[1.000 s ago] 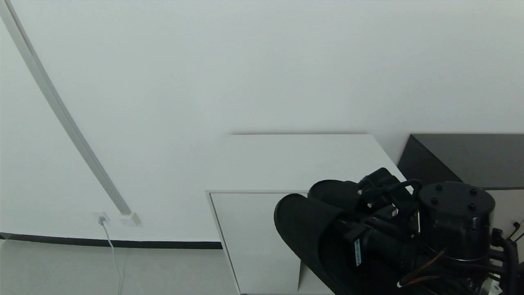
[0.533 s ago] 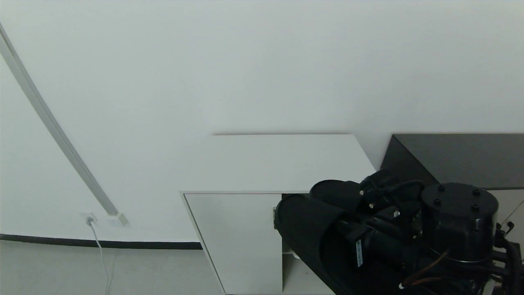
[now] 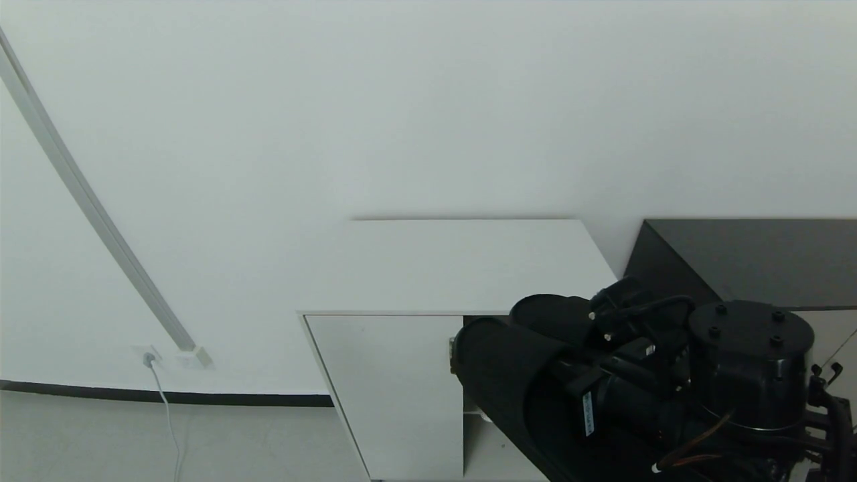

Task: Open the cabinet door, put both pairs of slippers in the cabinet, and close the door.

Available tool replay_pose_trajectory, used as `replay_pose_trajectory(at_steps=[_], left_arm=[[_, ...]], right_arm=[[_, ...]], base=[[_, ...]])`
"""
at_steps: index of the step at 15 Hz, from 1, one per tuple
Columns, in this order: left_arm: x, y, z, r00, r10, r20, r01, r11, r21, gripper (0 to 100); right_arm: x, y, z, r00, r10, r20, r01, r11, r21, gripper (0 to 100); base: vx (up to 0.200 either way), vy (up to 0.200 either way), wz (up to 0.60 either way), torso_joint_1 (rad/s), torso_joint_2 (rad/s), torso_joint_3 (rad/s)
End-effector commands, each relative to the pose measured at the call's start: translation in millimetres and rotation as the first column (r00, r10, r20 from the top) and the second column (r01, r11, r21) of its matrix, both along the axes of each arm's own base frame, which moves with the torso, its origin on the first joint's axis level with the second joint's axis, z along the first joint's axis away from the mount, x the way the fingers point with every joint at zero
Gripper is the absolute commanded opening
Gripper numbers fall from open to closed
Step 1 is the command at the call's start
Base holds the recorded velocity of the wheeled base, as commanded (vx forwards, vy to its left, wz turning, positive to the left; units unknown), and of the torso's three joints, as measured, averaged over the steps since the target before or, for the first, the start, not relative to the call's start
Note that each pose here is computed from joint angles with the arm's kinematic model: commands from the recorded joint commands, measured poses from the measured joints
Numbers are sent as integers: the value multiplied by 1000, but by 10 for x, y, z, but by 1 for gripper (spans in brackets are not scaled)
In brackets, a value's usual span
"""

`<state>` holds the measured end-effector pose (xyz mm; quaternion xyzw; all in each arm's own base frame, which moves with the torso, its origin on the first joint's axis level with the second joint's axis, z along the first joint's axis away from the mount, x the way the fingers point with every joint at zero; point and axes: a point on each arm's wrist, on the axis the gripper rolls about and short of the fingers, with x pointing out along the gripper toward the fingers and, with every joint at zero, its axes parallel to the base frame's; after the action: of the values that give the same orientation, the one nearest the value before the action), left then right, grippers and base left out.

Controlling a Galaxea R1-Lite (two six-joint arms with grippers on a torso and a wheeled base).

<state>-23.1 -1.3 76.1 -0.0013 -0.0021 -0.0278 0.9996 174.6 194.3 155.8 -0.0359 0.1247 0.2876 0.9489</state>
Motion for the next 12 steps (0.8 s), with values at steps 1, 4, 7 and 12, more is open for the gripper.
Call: replay_pose_trajectory(at_steps=[1, 4, 7, 12], left_arm=[[1, 0, 0, 1000, 0, -1, 0, 1000, 0, 0], [1, 0, 0, 1000, 0, -1, 0, 1000, 0, 0], [1, 0, 0, 1000, 0, -1, 0, 1000, 0, 0], [1, 0, 0, 1000, 0, -1, 0, 1000, 0, 0]], right_arm=[[-1, 3, -5, 1000, 0, -1, 0, 1000, -2, 0], [-1, -1, -16, 1000, -11, -2, 11, 1000, -6, 0], [2, -3, -32, 1000, -12, -6, 12, 1000, -11, 0], [1, -5, -52, 1000, -13, -10, 13, 1000, -20, 0]], base=[[0, 0, 0, 0, 0, 0], [-67, 0, 0, 1, 1, 1], [-200, 0, 0, 7, 6, 1], [-160, 0, 0, -4, -1, 0]])
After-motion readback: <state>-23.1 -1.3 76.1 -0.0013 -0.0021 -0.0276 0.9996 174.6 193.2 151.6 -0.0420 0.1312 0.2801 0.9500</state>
